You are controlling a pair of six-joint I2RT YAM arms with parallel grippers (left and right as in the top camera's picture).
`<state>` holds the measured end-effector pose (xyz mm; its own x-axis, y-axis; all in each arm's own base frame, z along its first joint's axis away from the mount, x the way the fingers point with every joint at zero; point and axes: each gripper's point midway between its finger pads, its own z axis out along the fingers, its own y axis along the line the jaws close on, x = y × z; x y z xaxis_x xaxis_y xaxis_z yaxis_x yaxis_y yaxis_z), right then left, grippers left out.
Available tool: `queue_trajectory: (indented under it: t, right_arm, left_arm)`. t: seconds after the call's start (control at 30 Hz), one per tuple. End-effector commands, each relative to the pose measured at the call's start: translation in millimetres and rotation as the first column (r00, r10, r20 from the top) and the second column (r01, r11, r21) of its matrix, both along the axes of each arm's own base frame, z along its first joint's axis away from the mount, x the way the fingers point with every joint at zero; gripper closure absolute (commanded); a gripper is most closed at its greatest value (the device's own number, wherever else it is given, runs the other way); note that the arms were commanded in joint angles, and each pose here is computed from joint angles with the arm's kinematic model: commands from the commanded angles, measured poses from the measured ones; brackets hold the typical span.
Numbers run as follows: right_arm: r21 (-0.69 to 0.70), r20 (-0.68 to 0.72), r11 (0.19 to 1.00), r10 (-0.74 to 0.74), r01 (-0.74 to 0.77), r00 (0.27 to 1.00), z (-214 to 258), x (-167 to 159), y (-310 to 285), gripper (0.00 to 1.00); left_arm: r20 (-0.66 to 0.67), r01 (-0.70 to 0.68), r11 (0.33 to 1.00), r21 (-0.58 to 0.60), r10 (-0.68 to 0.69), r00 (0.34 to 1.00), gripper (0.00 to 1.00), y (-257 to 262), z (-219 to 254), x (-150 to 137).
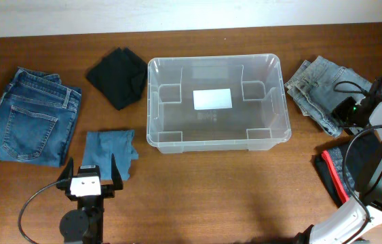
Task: Pack container
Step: 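Lower the right gripper onto the grey jeans edge and close it, then lift the grey jeans with the right gripper and carry over the bin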
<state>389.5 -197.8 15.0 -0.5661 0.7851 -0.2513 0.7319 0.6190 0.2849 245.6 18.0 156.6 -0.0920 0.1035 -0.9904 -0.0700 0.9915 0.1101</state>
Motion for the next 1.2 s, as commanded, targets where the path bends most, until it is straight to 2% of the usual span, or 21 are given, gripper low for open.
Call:
queue_trajectory:
  t: [0.0, 0.03, 0.27, 0.47, 0.73, 0.8, 0.97, 1.17]
  right_arm:
    - [0.076, 0.044, 0.997, 0.023, -0.026, 0.999, -0.6, 10.5, 12.1, 0.93]
    - [0.091, 0.058, 0.995, 0.030, -0.035, 0.998, 0.6, 12.8, 15.1, 0.96]
    - [0.091, 0.033, 0.996, 0.024, -0.027, 0.999, -1.0, 5.1, 11.5, 0.96]
    - [0.061, 0.069, 0.994, 0.089, -0.093, 0.994, 13.9, 7.5, 9.3, 0.96]
    - [-0.068, 0.221, 0.989, 0.145, -0.133, 0.964, 99.9, 28.8, -0.6, 0.96]
    - [-0.115, 0.285, 0.976, 0.211, -0.185, 0.935, 129.8, 34.6, 3.4, 0.96]
    - [-0.181, 0.372, 0.966, 0.240, -0.184, 0.897, 179.0, 39.0, 4.7, 0.96]
    - [-0.261, 0.514, 0.935, 0.345, -0.239, 0.785, 255.4, 42.6, 24.7, 0.96]
  left_arm:
    - [-0.003, 0.010, 1.000, 0.008, -0.010, 1.000, 0.01, -1.5, -1.9, 0.1]
    - [-0.003, 0.010, 1.000, 0.008, -0.010, 1.000, 0.00, -1.5, -1.9, 0.1]
    - [-0.003, 0.010, 1.000, 0.008, -0.010, 1.000, 0.00, -1.5, -1.9, 0.1]
    - [-0.003, 0.010, 1.000, 0.008, -0.010, 1.000, 0.00, -1.5, -1.9, 0.1]
    - [-0.003, 0.010, 1.000, 0.008, -0.010, 1.000, 0.01, -1.5, -1.9, 0.1]
    - [-0.003, 0.010, 1.000, 0.008, -0.010, 1.000, 0.00, -1.5, -1.9, 0.1]
    - [-0.003, 0.010, 1.000, 0.008, -0.010, 1.000, 0.00, -1.5, -1.9, 0.1]
    - [-0.003, 0.010, 1.000, 0.008, -0.010, 1.000, 0.00, -1.5, -1.9, 0.1]
